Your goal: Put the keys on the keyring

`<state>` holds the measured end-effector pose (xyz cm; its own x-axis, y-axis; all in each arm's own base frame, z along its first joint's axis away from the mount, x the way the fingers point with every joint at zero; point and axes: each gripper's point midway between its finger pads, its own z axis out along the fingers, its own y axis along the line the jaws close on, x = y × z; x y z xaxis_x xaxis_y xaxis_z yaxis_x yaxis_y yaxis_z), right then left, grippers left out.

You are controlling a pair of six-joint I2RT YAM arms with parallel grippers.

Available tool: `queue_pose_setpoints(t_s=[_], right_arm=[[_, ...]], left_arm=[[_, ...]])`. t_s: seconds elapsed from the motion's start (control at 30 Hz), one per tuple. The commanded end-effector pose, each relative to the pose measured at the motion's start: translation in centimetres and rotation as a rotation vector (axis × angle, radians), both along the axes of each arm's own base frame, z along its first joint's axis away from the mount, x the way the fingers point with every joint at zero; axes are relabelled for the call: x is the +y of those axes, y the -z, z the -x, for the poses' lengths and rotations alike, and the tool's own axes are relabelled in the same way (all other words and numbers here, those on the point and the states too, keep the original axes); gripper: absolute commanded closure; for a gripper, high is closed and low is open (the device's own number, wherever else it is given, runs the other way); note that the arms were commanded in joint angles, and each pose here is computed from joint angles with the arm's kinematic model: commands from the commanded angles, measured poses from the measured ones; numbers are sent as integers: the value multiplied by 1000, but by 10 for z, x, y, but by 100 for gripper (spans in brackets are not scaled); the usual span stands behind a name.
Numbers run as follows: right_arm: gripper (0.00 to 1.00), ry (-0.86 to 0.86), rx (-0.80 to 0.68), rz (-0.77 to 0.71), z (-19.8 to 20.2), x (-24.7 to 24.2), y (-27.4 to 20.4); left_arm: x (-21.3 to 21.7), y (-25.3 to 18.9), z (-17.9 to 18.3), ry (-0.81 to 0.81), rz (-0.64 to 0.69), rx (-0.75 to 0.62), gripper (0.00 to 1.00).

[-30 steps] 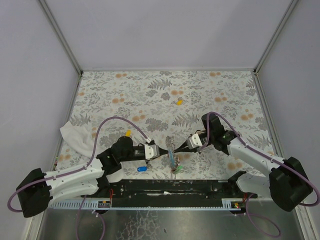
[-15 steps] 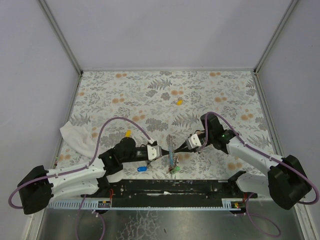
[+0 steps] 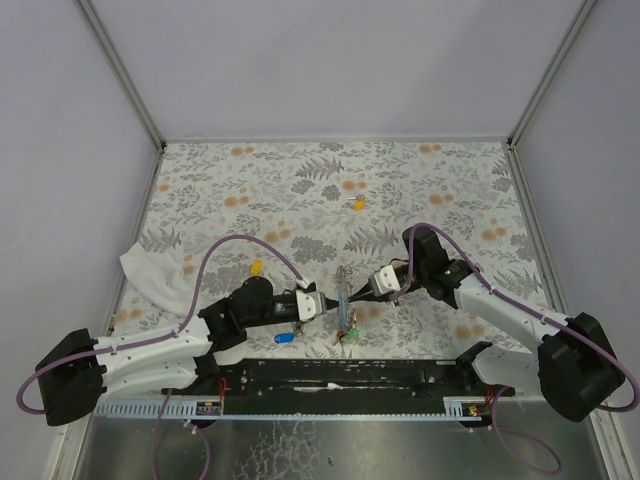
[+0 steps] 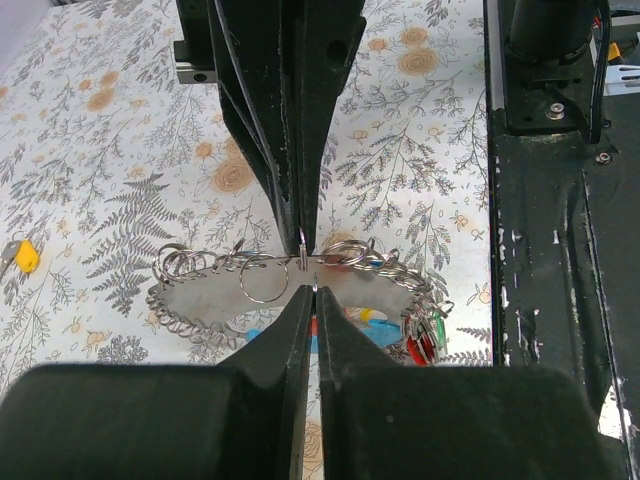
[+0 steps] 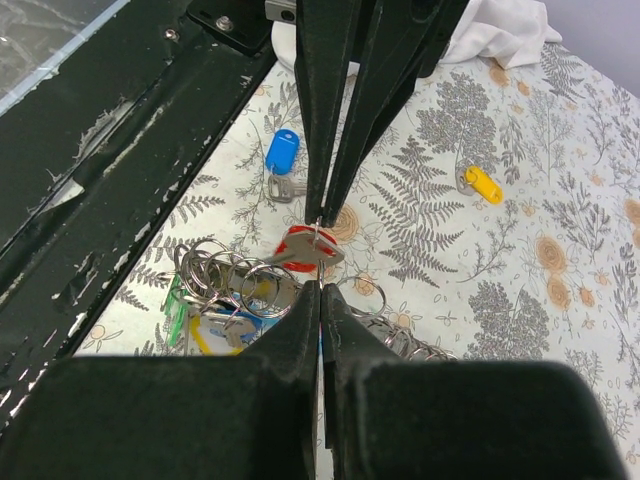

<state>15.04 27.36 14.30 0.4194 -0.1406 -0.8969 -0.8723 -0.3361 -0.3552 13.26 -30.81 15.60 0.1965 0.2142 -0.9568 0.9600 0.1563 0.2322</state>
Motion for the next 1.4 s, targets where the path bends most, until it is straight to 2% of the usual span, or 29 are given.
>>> queue_pose_setpoints(t_s=[0.0, 0.27, 1.37], right_arm=[[100, 12, -66, -48, -8, 5, -20], [100, 46, -51, -12, -9, 7, -16], [100, 73, -72, 10, -10, 17, -19]], left_arm=[[-6, -27, -6, -16, 69, -60, 100], [-4, -27, -14, -72, 73, -63, 100], [-11, -20, -17, -70, 44, -51, 100]])
